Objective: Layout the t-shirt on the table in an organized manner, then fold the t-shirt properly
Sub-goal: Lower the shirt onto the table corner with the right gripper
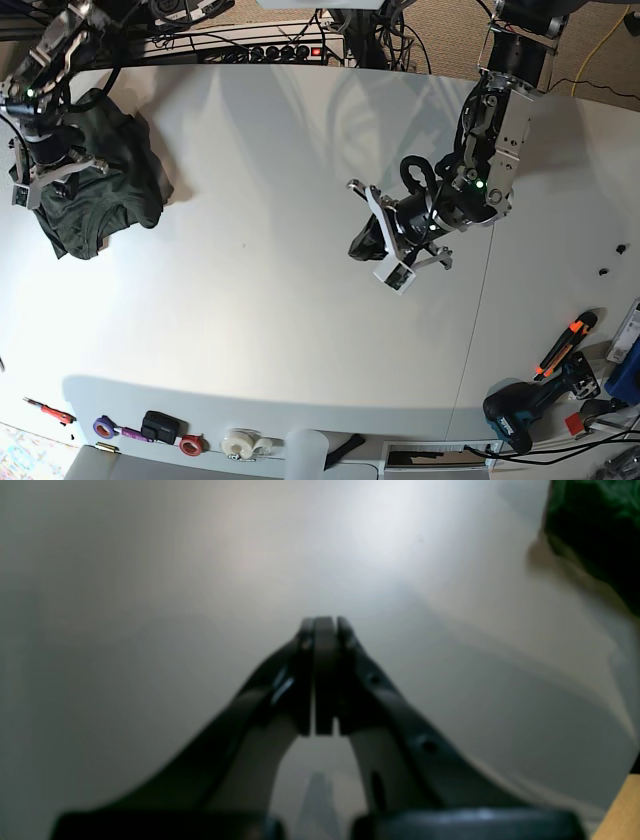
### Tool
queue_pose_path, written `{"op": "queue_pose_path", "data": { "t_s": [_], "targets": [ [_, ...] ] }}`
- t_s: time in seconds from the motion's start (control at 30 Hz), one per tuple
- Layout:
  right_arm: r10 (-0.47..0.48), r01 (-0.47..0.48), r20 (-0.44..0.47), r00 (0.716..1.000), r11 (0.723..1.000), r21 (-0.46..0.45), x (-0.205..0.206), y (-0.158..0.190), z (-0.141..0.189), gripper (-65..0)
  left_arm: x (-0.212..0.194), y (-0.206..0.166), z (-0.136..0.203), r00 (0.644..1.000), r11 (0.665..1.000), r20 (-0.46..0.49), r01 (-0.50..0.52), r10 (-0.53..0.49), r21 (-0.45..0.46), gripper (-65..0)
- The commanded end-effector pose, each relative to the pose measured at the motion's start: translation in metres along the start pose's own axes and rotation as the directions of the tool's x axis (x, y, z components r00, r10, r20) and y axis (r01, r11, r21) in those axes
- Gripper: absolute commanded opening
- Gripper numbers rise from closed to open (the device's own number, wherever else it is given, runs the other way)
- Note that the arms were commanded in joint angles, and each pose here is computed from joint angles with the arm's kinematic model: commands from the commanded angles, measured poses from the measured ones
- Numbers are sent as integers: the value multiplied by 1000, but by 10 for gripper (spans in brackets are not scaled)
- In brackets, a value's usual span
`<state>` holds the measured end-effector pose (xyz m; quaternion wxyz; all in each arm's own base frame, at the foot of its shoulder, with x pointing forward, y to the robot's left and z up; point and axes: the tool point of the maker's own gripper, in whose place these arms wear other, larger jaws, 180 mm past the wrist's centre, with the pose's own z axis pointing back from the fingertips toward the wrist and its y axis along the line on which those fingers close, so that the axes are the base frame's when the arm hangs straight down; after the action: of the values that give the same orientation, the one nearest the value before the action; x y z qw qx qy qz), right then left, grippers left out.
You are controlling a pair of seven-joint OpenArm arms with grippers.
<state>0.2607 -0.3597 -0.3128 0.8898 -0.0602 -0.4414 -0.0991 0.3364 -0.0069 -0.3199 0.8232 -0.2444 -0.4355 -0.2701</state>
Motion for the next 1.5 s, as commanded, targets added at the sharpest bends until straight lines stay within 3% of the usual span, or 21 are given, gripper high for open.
{"op": "queue_pose_path", "data": {
  "t_s": [0.0,0.43,0.6,0.73,0.93,1.07,1.13,1.27,1.33,1.47],
  "targets": [
    [-1,1,64,998,1000,4,22,-4,-3,-650,21,-2,2,998,1000,64,19,-18,-16,-650],
    [-232,234,-70,970,972,24,12,-32,-86,-650,19,-4,2,998,999,55,36,-34,-30,-650],
    [-301,301,-26,953,953,33,21,-38,-107,-650,18,-4,2,998,999,54,36,-34,-30,-650],
    [-301,301,12,953,953,27,39,-42,-112,-650,16,-4,2,998,999,46,35,-34,-30,-650],
    [-294,300,60,954,941,-157,53,-85,-106,-650,10,-7,3,999,999,35,25,-24,-34,-650],
    [-285,295,74,956,935,-197,60,-105,-97,-650,8,-8,3,999,999,32,27,-26,-41,-650],
    [-295,308,99,950,939,-151,71,-105,-93,-650,8,-8,3,999,999,33,27,-26,-41,-650],
    [-249,238,101,963,965,113,94,-69,-85,-650,8,-8,3,999,999,33,27,-26,-40,-650],
    [-213,191,63,975,949,252,93,-44,-75,-650,8,-8,3,999,999,32,28,-27,-39,-650],
    [-214,212,-36,976,902,376,71,-19,-54,-650,8,-8,3,999,999,31,30,-29,-38,-650]
  ]
}}
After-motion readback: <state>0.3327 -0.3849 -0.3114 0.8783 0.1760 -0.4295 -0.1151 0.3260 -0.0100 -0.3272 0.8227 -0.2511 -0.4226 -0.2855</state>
